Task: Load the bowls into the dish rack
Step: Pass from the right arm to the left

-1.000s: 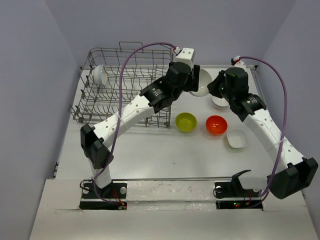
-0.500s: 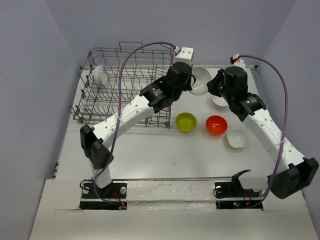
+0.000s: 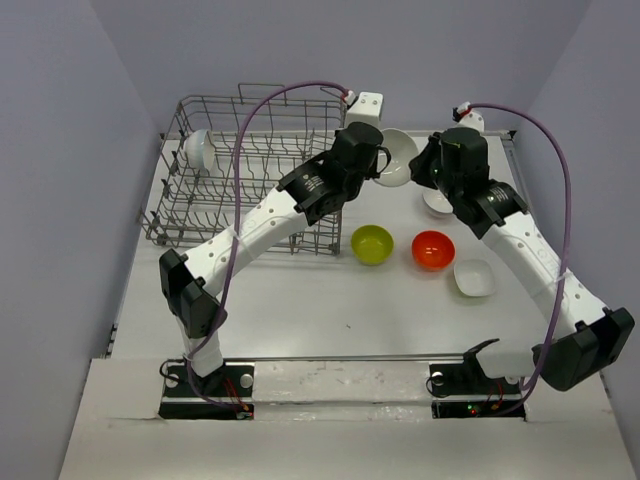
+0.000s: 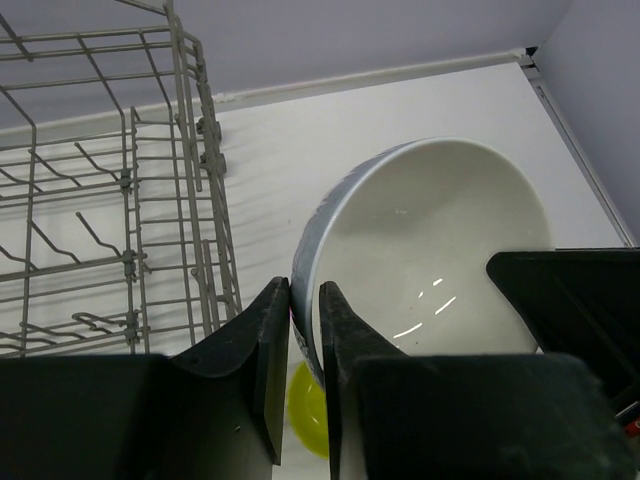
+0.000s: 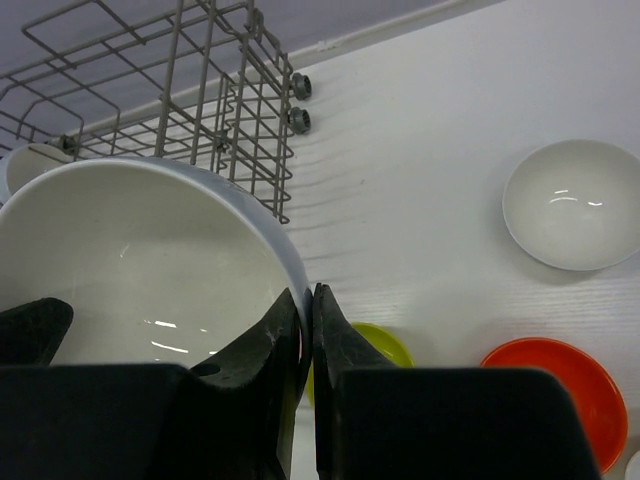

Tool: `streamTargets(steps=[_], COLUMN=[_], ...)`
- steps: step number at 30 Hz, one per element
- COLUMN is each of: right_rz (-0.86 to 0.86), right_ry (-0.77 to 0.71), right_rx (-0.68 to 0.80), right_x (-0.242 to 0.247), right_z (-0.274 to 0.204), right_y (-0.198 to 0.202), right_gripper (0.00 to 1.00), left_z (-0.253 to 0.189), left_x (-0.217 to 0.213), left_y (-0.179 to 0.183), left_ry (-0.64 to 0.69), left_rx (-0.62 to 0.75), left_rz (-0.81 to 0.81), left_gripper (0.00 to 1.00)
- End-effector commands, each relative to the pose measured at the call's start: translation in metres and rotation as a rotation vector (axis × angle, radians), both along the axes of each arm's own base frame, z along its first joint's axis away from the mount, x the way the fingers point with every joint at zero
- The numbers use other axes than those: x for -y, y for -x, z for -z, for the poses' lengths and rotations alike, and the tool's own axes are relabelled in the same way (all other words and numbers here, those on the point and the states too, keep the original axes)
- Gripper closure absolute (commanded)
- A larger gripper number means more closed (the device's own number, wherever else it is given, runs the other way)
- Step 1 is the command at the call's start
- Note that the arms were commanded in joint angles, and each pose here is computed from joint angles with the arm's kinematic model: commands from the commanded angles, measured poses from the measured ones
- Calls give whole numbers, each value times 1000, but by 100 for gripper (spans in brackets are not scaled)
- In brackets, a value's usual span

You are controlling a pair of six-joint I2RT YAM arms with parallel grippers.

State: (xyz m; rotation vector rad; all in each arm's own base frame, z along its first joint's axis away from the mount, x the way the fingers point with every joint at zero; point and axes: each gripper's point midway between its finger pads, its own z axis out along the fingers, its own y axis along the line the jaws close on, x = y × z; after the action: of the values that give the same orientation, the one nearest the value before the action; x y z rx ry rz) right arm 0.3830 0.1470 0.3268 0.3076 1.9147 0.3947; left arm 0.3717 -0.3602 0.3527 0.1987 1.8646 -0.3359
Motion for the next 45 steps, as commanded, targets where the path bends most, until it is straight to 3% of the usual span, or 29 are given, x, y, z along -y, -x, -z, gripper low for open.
streamTargets(steps=[1, 9, 16, 23, 45], right_rz=[-39, -107, -179, -220, -277], right_ry=[-88, -54, -20, 6, -17], right_rx=[204, 239, 242, 239, 257], right_x=[-18, -53, -91, -119, -142], right_z=[-81, -110, -113, -109, -118], right_y=[-3, -9, -13, -18, -16], right_gripper=[99, 99, 94, 80, 54], left_z=[-41, -52, -64, -75, -97], left_x=[-11, -29, -52, -73, -98], left_y=[7, 6, 8, 13, 23], left_ry=[45, 8, -31, -59, -57], left_rx=[61, 90, 113, 134, 175], left_rz=[-12, -75, -145, -199, -238], left_gripper=[100, 100, 100, 100, 100])
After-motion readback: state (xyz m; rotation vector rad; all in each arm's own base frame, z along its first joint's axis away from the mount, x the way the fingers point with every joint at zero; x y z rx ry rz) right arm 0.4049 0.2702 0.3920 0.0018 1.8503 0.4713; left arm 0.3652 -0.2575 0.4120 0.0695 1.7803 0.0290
